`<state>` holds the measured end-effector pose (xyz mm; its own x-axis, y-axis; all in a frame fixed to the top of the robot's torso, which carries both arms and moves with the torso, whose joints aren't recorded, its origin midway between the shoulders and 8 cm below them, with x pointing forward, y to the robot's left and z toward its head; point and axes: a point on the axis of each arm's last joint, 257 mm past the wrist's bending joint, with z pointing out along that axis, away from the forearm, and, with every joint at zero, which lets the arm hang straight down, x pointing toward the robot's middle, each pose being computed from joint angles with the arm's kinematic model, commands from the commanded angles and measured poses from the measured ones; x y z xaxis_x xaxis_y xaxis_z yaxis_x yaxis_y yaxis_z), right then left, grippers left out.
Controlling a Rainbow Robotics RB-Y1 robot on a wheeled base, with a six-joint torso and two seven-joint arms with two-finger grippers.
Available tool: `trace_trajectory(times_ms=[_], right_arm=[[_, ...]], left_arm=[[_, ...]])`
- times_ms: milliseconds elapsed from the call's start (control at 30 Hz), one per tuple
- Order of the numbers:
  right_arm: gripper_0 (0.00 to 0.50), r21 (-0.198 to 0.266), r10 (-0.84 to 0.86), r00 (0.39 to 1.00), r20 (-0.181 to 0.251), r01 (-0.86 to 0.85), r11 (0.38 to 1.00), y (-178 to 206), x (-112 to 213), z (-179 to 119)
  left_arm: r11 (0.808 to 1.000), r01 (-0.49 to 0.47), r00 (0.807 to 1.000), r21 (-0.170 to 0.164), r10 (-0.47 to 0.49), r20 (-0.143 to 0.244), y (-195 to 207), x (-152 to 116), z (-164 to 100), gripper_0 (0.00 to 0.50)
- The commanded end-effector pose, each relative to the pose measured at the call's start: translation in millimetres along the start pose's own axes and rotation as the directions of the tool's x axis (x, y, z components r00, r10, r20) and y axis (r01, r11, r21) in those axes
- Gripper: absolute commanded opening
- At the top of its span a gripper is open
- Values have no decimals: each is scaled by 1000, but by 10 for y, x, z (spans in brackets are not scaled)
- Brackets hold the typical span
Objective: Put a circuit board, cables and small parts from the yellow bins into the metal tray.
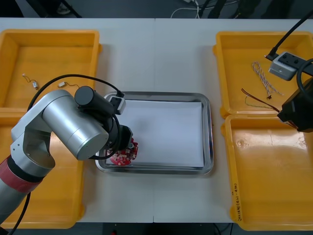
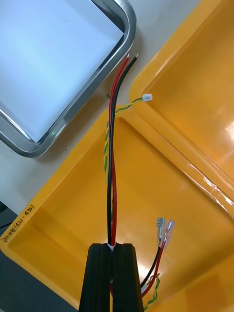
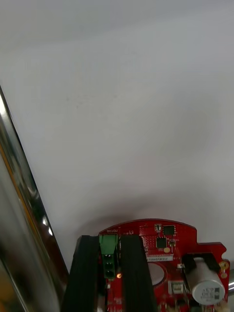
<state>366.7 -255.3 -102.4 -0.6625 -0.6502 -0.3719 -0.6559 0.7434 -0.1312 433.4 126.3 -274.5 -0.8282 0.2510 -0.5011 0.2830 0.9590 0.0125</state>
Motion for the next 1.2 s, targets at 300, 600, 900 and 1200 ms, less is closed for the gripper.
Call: trace_trajectory(times_ms=[300,600,900,1200], right_arm=[[0,35,-146,989,33,145,989,167,-323,93],[0,18,-165,985,41,165,986,257,-373,149],[0,4,-202,978,46,202,979,390,-454,190],[0,14,-292,955,45,291,957,616,-630,309]], left_arm=[[998,39,999,42,-40,18,-192,-22,5,500],[997,59,998,55,-60,21,-173,-76,-40,500],[996,86,996,15,-85,-11,85,-280,-457,500],[993,119,992,-25,-120,-46,376,-496,-909,500]])
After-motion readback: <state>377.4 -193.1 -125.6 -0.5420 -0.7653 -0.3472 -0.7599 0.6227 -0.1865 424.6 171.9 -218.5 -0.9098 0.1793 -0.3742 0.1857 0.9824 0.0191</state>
